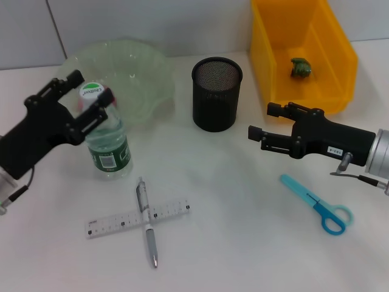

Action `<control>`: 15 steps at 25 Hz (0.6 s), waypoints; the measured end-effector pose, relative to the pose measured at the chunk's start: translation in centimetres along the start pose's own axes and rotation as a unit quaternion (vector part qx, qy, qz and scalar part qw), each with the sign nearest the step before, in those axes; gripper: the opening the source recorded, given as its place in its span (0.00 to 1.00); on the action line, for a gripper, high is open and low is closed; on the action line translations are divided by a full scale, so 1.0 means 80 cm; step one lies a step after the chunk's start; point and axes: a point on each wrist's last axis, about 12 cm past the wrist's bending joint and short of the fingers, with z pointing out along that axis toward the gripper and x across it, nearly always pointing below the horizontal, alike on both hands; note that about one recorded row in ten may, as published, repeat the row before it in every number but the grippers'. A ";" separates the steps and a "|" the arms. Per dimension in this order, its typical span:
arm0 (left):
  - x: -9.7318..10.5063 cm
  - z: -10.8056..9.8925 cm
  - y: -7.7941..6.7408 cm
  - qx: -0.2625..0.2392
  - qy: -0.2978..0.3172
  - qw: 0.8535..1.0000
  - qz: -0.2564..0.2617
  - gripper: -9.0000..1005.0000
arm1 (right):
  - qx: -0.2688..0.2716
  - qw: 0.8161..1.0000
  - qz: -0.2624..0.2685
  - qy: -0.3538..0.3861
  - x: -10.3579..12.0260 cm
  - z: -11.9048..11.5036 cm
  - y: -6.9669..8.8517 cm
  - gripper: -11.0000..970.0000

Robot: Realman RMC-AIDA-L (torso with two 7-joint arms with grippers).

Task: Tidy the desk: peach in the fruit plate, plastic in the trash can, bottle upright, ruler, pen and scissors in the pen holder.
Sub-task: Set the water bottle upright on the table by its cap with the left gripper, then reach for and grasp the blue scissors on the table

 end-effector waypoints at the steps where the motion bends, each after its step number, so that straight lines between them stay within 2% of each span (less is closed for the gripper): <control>1: 0.000 0.000 0.000 0.000 0.000 1.000 0.000 0.71 | 0.000 1.000 0.000 0.000 0.000 0.000 0.000 0.85; 2: -0.007 -0.005 0.002 0.008 -0.013 1.000 -0.015 0.72 | 0.001 1.000 0.000 0.000 0.000 -0.001 0.000 0.85; 6: -0.007 -0.005 0.002 0.008 -0.013 1.000 -0.015 0.75 | 0.002 1.000 -0.001 0.000 0.000 -0.001 -0.001 0.85; 7: -0.033 -0.027 0.008 0.037 -0.039 0.997 -0.053 0.75 | 0.004 1.000 -0.003 -0.001 -0.001 -0.002 -0.002 0.85; 9: -0.033 -0.027 0.008 0.037 -0.039 0.997 -0.053 0.76 | 0.006 1.000 -0.004 -0.003 -0.001 -0.003 -0.002 0.85; 10: -0.051 -0.041 0.012 0.068 -0.032 0.994 -0.082 0.77 | 0.008 1.000 -0.004 -0.004 -0.002 -0.004 -0.003 0.85; 11: -0.051 -0.041 0.012 0.068 -0.032 0.994 -0.082 0.77 | 0.009 1.000 -0.004 -0.005 -0.002 -0.004 -0.004 0.85; 12: -0.059 -0.050 0.011 0.095 -0.020 0.991 -0.096 0.78 | 0.009 1.000 -0.003 -0.007 -0.003 -0.005 -0.004 0.85; 15: -0.059 -0.050 0.011 0.095 -0.020 0.991 -0.096 0.80 | 0.007 1.000 -0.002 -0.009 -0.004 -0.005 -0.004 0.85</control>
